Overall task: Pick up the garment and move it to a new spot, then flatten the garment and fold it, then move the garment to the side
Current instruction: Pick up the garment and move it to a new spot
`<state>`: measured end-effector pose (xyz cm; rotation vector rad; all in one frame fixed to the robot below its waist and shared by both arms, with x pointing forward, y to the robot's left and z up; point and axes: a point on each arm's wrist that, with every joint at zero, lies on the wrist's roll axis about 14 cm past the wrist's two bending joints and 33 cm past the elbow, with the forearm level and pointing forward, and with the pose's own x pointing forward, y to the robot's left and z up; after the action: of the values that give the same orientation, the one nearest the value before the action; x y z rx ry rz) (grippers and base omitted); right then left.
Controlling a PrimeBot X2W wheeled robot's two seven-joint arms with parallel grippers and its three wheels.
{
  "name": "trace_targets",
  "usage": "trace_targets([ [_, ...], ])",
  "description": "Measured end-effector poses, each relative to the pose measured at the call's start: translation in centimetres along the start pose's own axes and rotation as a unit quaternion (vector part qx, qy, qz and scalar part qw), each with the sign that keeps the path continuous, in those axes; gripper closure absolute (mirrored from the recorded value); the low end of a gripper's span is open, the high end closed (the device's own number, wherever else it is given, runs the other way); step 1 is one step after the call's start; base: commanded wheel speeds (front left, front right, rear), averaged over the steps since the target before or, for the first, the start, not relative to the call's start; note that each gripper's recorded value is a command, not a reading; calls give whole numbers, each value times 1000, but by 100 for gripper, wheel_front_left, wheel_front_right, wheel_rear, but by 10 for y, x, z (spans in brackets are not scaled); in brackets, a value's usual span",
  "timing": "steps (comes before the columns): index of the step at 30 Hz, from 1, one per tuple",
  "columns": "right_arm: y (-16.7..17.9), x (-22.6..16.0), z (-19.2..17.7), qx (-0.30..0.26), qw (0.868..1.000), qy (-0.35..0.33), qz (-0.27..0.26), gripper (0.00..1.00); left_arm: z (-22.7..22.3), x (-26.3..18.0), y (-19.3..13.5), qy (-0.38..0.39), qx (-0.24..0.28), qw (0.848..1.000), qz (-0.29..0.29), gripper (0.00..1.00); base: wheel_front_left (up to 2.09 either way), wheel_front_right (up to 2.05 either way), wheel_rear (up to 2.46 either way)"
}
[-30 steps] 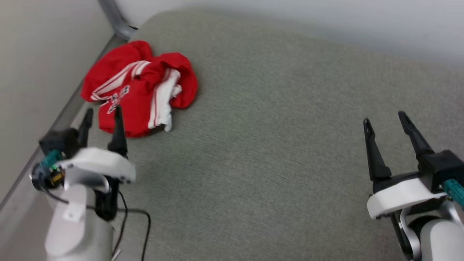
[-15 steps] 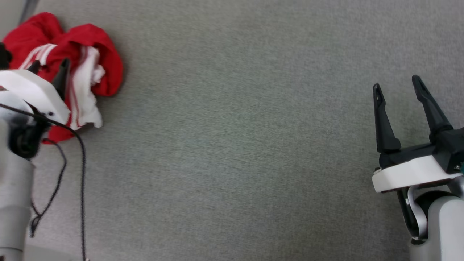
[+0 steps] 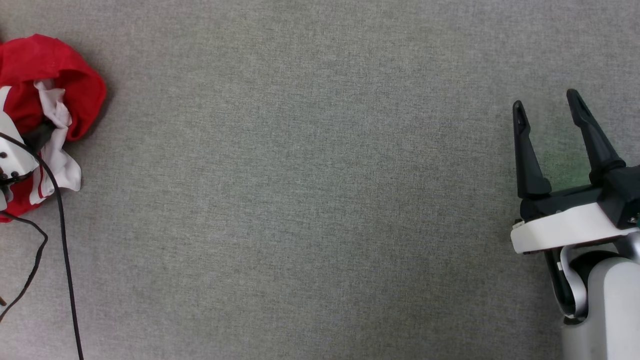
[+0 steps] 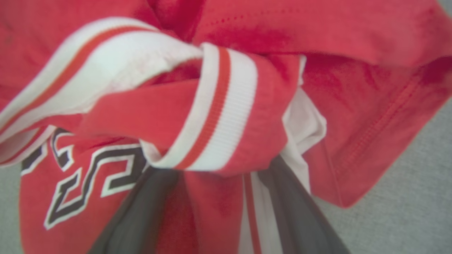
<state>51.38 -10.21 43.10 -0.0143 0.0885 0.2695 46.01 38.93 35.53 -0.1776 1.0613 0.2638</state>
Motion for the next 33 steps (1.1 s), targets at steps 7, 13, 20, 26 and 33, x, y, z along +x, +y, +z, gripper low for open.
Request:
trace_targets([
  [7,1,-1,17,-4,1000,-23,0,0,5,-8,5,-48,-10,999,13,100,0,0,0],
  [13,3,-13,35,-5,999,-36,0,0,35,-37,3,-169,-7,985,19,100,0,0,0],
  [20,4,-39,62,-6,999,-53,-5,0,77,-98,-16,-322,-2,947,-6,100,0,0,0],
  [26,-3,-70,83,-7,997,-68,-22,0,91,-147,-53,-410,13,910,-55,100,0,0,0],
  [33,-22,-108,94,-6,996,-73,-58,0,72,-165,-144,-413,63,896,-149,100,0,0,0],
])
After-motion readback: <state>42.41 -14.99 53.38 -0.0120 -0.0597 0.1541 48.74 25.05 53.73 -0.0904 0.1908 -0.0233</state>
